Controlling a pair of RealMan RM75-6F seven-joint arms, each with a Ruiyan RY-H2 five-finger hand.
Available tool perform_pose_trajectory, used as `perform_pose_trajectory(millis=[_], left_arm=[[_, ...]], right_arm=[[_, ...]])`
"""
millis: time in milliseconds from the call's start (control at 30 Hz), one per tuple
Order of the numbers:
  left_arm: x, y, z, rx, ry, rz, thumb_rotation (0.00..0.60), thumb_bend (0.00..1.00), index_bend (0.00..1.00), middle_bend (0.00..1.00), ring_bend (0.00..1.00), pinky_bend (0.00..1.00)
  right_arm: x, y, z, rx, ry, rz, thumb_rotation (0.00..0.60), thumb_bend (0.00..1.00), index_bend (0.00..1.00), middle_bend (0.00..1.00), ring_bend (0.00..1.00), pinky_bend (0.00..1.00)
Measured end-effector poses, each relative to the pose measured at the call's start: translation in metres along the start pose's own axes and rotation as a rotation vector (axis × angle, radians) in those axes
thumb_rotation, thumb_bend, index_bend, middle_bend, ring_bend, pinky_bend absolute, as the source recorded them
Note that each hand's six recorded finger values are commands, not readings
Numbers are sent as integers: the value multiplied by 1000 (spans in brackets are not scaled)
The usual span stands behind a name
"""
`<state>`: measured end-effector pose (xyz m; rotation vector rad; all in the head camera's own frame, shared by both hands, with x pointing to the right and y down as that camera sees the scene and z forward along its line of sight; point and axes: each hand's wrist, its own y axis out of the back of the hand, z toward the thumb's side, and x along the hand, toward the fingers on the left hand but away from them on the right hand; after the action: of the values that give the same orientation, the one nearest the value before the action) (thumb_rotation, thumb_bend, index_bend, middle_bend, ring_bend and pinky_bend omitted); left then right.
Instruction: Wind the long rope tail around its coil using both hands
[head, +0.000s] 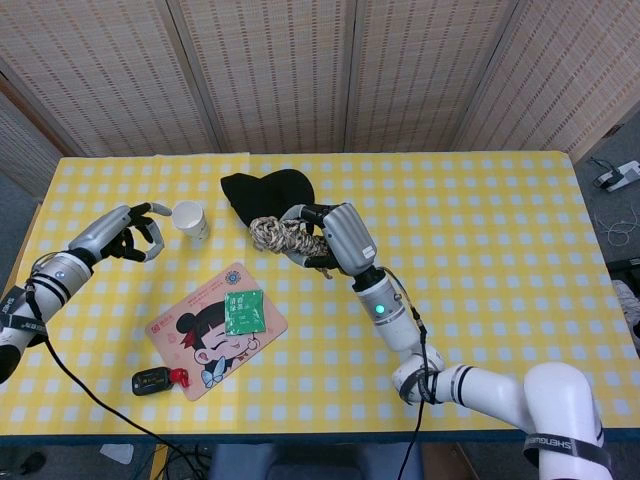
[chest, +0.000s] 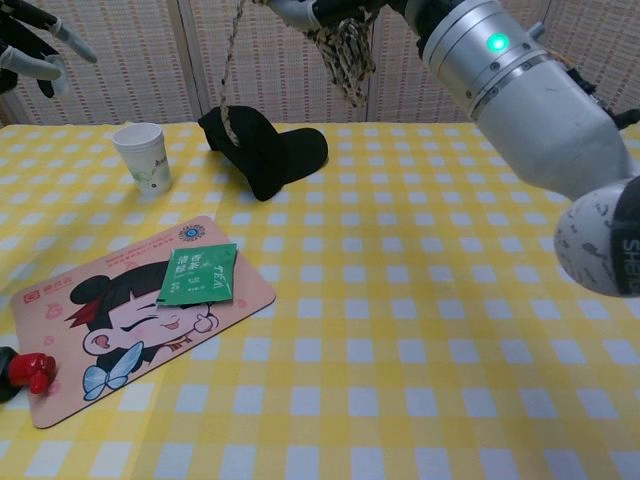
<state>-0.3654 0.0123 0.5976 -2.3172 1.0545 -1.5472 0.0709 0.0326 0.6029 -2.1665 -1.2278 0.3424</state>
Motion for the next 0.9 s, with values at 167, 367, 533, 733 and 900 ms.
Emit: perform_pose_trajectory(millis=[167,367,533,733,900], left_arm=[[-8,12,-8,48,-32,118,600,386,257,447,363,553],[-24,20,-21,174,-52,299,600,382,284,447,363,547],[-45,14,-41,270,-22,407,600,380,294,447,362,540],[-71,-1,-67,325,24,478,600,379,302,446,359,522],[-95,-21,-91,372,76,502,600,378,304,445,356,496]], right_arm=[[14,19,-10,53,-22,22,600,829,893,723,624,764],[32,41,-20,84,-53,40,600,837,893,723,624,764],[48,59,-30,109,-83,49,600,841,893,723,624,764],[65,75,-36,129,-107,55,600,843,893,723,624,764],[75,84,-36,145,-106,53,600,847,893,724,624,764]])
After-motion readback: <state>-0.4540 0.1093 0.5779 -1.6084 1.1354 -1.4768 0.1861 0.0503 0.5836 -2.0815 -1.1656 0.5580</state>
